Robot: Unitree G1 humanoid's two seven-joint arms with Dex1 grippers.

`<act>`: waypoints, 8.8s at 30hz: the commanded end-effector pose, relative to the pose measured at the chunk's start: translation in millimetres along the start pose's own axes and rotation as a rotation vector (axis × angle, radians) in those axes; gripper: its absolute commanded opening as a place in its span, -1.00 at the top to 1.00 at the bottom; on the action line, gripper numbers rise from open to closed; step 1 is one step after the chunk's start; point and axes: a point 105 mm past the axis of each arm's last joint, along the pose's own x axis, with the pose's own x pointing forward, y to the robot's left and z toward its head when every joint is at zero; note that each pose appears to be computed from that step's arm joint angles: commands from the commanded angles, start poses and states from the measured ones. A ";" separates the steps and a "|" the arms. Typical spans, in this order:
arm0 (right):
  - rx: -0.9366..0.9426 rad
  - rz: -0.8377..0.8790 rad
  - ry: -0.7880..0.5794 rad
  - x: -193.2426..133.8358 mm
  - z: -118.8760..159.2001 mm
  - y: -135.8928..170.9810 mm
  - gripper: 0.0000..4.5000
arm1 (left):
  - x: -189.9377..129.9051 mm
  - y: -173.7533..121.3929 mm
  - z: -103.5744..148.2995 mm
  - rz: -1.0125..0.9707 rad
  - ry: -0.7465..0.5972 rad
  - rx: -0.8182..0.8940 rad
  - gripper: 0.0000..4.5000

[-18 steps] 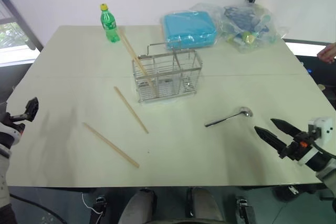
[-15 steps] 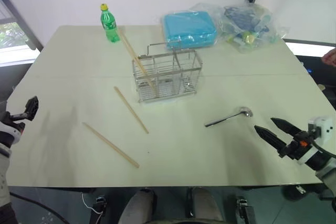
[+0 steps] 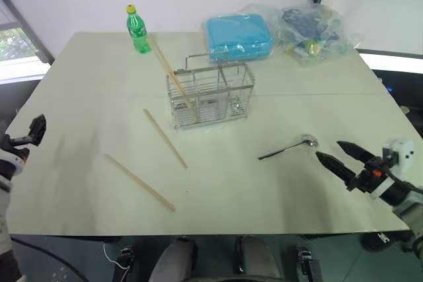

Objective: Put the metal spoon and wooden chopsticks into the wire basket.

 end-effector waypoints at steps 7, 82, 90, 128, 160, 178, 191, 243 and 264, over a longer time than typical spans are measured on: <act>-0.294 0.267 0.066 27.5 57.6 -4.9 -1.00 | -12.1 -94.1 52.9 -0.558 0.005 -0.031 -0.97; -0.195 0.591 -0.382 188.6 208.1 112.8 0.99 | -36.6 -211.7 75.4 -1.236 -0.037 0.461 -1.00; -0.204 0.486 -0.353 218.9 169.7 109.6 0.99 | -36.8 -209.6 79.0 -1.206 -0.057 0.458 -1.00; -0.206 1.049 -0.093 81.7 128.5 157.5 -0.94 | 18.3 -116.2 -26.6 0.455 0.571 -0.451 -1.00; -0.114 0.884 -0.169 83.8 117.1 168.6 -0.97 | 16.4 -142.6 -66.4 0.402 0.835 -0.381 -0.42; -0.130 0.833 -0.173 93.5 121.2 159.9 -0.97 | 15.9 -136.6 -57.6 0.402 0.834 -0.401 0.91; -0.126 0.827 -0.179 95.5 118.7 161.0 -0.97 | 22.0 -138.9 -25.6 0.404 0.742 -0.390 -0.32; -0.157 0.796 -0.135 95.5 112.7 152.1 -0.97 | 11.4 -101.8 -53.7 0.533 0.815 -0.454 0.96; -0.128 0.763 -0.110 97.9 117.5 141.6 -0.97 | 64.7 -80.1 212.4 -0.319 -0.406 -0.711 0.96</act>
